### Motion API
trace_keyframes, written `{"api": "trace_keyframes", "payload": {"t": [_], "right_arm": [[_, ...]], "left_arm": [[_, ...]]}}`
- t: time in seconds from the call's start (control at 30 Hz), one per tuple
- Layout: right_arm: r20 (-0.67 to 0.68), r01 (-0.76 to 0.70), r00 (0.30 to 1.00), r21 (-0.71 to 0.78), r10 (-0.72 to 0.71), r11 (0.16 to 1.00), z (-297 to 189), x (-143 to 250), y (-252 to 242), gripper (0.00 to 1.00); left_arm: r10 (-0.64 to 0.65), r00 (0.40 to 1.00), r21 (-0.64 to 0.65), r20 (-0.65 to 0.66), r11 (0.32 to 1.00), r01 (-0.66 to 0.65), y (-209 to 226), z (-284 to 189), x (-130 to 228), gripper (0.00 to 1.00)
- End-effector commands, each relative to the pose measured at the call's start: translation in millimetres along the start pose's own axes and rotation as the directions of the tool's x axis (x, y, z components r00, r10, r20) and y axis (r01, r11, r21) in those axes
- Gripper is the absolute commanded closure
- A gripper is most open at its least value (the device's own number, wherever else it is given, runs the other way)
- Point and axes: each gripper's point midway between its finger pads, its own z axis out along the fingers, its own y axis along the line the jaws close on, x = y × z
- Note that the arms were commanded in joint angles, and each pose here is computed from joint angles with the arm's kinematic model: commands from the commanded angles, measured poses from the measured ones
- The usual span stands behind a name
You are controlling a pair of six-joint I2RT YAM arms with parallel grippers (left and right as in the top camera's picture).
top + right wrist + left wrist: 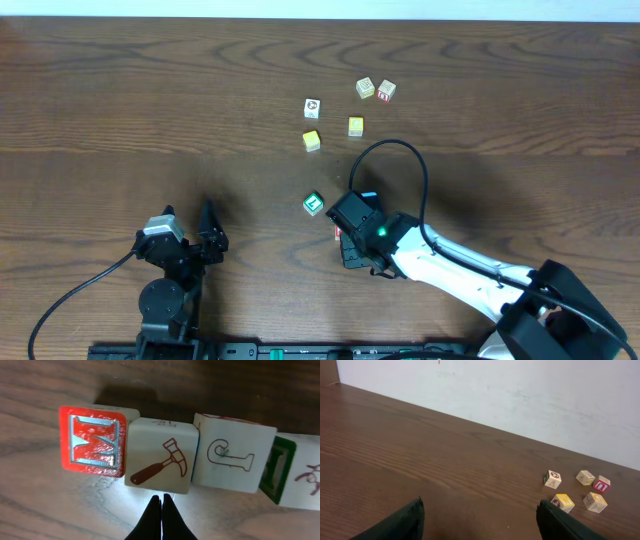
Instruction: Lift 5 blocks
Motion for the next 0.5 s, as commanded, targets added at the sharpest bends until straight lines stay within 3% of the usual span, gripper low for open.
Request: {"api": "trace_keyframes", "payload": {"t": [0.0,0.47], "right_arm": [[0.009,-0.007,1.0,0.021,0.007,1.0,3.3,0.4,-3.1,0.99],[0.051,-0.009,0.999,0.038,0.007,0.999,3.1,-8.0,-5.0,0.99]], "left_arm": [[0.01,0.999,-0.032,-0.053,0.999,-0.012,7.9,1.1,17.4,0.28],[0.01,0.999,-0.032,-0.053,0.999,-0.012,7.8,1.1,17.3,0.28]]}}
